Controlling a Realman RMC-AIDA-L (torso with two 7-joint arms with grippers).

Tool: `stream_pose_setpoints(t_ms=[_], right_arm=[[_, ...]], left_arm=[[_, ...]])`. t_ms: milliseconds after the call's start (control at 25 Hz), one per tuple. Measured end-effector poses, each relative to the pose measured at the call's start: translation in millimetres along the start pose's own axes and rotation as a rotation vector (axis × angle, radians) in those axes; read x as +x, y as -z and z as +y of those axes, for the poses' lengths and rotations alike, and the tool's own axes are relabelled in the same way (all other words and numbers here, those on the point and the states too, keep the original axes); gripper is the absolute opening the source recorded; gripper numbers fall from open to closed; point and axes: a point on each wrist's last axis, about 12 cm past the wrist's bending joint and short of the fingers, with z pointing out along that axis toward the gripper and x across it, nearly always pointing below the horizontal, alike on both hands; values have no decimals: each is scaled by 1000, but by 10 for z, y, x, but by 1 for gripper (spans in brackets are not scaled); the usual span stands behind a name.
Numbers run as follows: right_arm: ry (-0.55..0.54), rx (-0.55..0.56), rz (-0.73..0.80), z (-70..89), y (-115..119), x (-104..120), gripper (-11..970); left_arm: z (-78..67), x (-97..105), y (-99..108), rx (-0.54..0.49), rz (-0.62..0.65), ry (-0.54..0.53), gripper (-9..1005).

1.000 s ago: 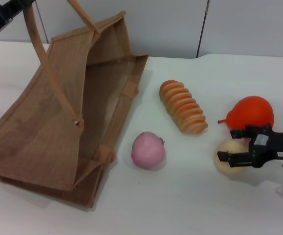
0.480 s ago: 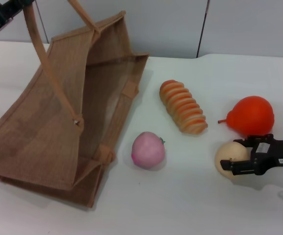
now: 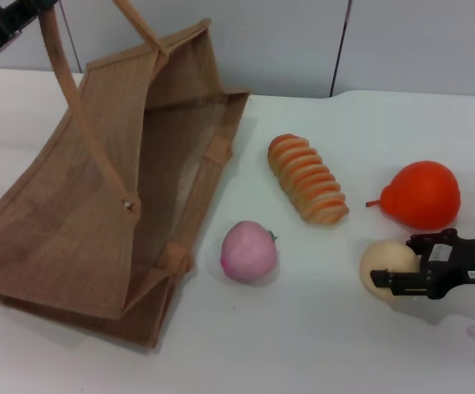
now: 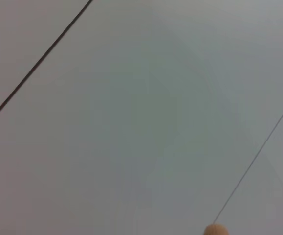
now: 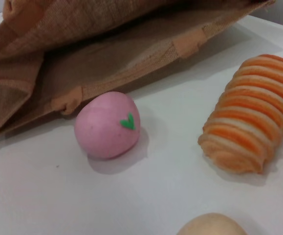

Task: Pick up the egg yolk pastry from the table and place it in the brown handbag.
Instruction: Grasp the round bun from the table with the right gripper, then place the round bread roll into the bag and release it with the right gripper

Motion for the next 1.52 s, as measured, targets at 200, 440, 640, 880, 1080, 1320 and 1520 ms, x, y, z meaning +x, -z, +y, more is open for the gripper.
stream_pose_setpoints(t_ms=[200,440,640,880,1080,1320,1520], right_arm=[[4,7,1,-7,18,11,635],[4,6,1,-5,26,15,601],[8,-1,1,0,31,16,582],[69,-56,-55,62,74,-43,574],[141,-84,-199,105,151,-189,568],[229,-110,-335,144,66,-461,562],[348,-186,-433,299,-273,-819,561]], left_arm=[[1,1,2,0,0,0,162],[0,5,2,0,0,1,165],[0,8,1,0,0,3,167],[-10,11,1,8,0,5,170],[-53,12,-13,45,9,10,173],[-187,20,-171,154,46,15,176],[-295,54,-253,237,68,26,178]])
